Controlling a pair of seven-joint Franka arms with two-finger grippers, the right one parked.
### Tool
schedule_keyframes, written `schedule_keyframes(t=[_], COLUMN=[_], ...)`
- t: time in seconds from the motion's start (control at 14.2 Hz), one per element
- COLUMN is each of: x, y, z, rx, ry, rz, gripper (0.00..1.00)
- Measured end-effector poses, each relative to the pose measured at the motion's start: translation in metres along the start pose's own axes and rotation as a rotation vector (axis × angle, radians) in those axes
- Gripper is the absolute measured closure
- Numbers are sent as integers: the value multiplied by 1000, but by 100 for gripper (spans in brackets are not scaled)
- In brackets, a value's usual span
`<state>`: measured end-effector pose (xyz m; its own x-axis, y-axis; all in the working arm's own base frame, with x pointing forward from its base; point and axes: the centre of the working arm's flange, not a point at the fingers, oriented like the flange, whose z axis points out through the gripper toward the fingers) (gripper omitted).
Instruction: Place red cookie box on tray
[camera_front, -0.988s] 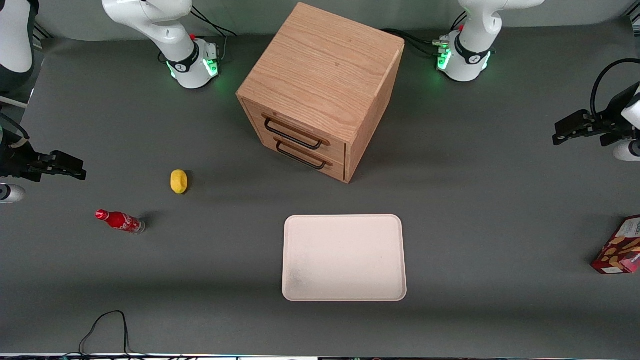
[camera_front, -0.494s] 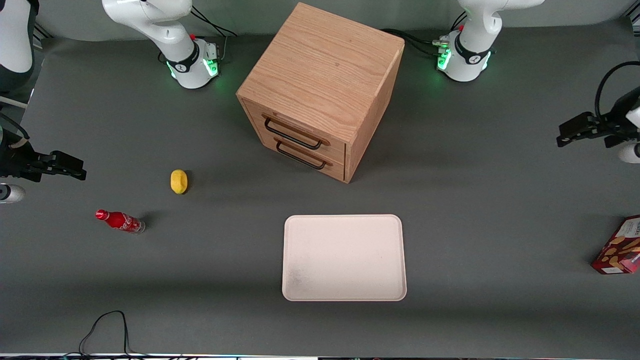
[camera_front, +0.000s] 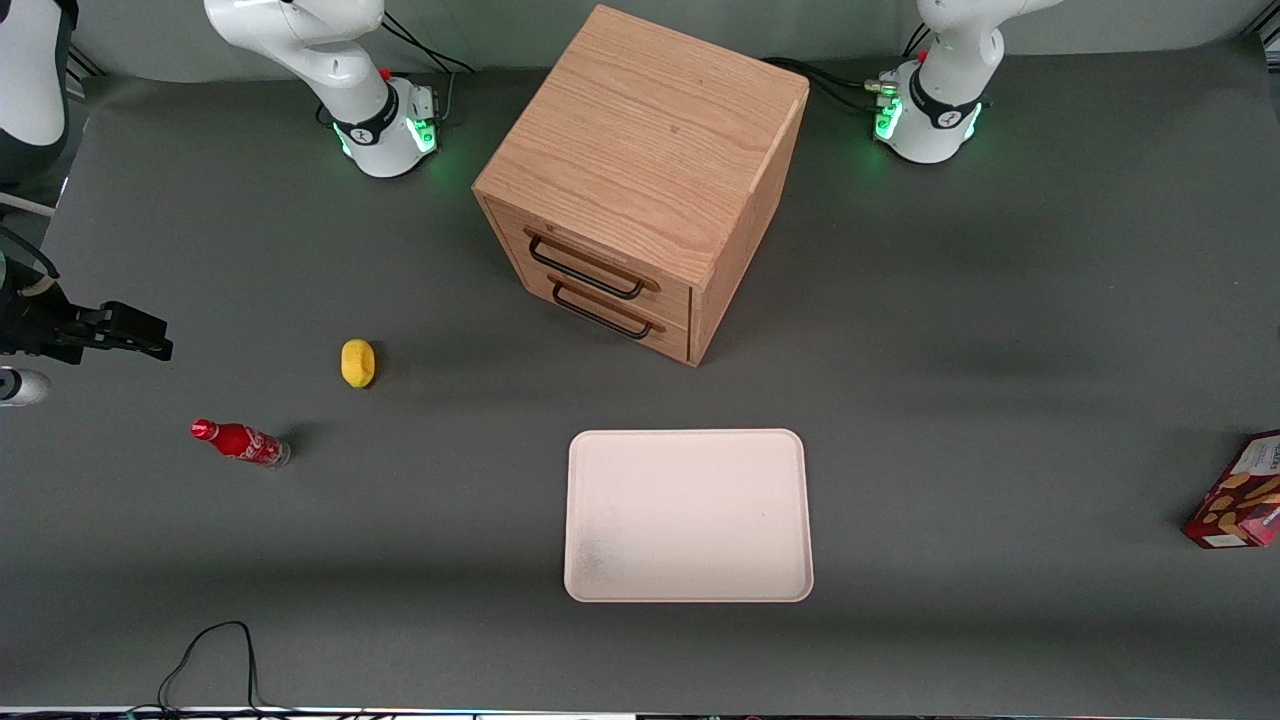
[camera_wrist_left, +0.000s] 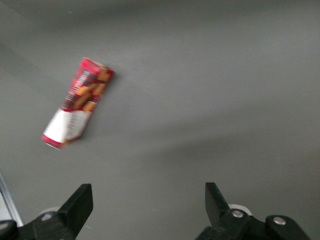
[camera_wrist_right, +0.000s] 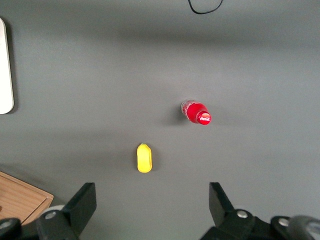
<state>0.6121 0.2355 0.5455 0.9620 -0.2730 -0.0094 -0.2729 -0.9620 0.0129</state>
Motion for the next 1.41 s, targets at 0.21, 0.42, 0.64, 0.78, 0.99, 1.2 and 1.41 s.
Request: schedule_keyframes(t=[0.21, 0.42, 0.64, 0.78, 0.99, 1.2, 1.41], x=[3, -4, -10, -4, 11, 24, 33], y=[-82, -138, -156, -153, -152, -155, -157], z=[42, 83, 109, 120, 153, 194, 232], rx=[24, 68, 61, 46, 41, 61, 74], ry=[23, 47, 39, 37, 41, 58, 70], rz=[193, 392, 450, 486, 510, 519, 523], gripper=[0, 0, 1, 2, 2, 1, 0])
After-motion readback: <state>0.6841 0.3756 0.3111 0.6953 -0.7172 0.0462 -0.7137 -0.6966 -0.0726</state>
